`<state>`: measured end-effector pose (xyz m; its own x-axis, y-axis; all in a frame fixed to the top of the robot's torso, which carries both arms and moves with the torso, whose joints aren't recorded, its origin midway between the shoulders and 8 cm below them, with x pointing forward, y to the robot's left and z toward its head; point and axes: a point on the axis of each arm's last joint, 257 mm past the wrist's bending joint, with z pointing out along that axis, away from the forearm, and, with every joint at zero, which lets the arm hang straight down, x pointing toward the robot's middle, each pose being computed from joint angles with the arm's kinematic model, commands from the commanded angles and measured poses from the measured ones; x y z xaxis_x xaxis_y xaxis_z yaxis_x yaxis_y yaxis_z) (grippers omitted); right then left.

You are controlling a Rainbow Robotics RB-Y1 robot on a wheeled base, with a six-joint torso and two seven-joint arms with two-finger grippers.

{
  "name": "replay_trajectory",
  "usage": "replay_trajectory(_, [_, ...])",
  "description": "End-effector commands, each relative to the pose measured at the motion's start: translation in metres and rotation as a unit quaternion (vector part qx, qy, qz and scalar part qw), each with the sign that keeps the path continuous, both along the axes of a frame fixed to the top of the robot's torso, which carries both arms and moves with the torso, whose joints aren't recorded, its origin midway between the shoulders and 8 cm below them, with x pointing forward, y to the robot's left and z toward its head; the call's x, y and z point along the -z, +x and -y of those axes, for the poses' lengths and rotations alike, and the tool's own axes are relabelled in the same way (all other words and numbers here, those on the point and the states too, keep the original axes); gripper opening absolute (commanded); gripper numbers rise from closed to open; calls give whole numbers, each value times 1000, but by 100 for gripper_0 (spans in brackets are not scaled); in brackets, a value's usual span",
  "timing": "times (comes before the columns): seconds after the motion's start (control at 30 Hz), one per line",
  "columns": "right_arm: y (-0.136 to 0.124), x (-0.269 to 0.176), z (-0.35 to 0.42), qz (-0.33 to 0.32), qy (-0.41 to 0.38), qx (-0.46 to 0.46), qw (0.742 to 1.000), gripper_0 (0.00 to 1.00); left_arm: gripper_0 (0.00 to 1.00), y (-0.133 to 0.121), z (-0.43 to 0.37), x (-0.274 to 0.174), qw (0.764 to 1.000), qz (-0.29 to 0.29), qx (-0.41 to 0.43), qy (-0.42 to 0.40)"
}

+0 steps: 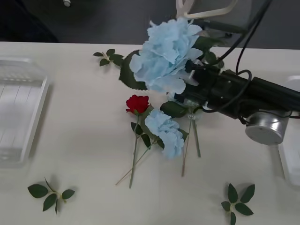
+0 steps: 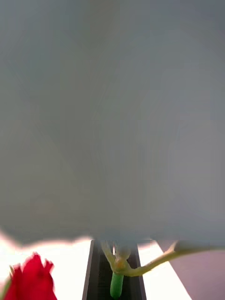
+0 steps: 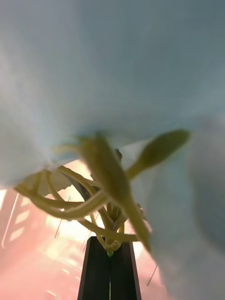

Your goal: Put the red flowers into the right box and the blue flowers into the left box

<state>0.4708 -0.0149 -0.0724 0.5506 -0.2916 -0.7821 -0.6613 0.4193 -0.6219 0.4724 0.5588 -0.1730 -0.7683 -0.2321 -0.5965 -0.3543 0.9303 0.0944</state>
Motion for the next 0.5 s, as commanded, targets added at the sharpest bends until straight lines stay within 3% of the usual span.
replay_trajectory(0.03, [-6,-16,-27,-62,21,-19,998,0,0,-2,-27,-18,999,3,0,33])
replay_trajectory(0.13, [-16,-16,-40,-92,18,-29,995,0,7,1,-32,-20,999,10,-4,39])
replay_trajectory(0.2, [-22,-12,-47,-103,11,-34,994,0,34,1,-34,-21,999,13,-6,43])
replay_trajectory(0.23, [-24,-10,-50,-111,5,-35,993,0,59,3,-34,-21,999,16,-6,41])
replay_trajectory(0.27, [-29,-9,-54,-118,-2,-39,992,0,77,3,-34,-22,999,18,-7,40])
replay_trajectory(0.37, [-42,-10,-63,-129,-2,-52,990,0,93,6,-29,-22,999,23,-1,31])
replay_trajectory(0.5, [-56,-17,-73,-133,9,-67,989,0,97,16,-10,-23,999,40,22,0])
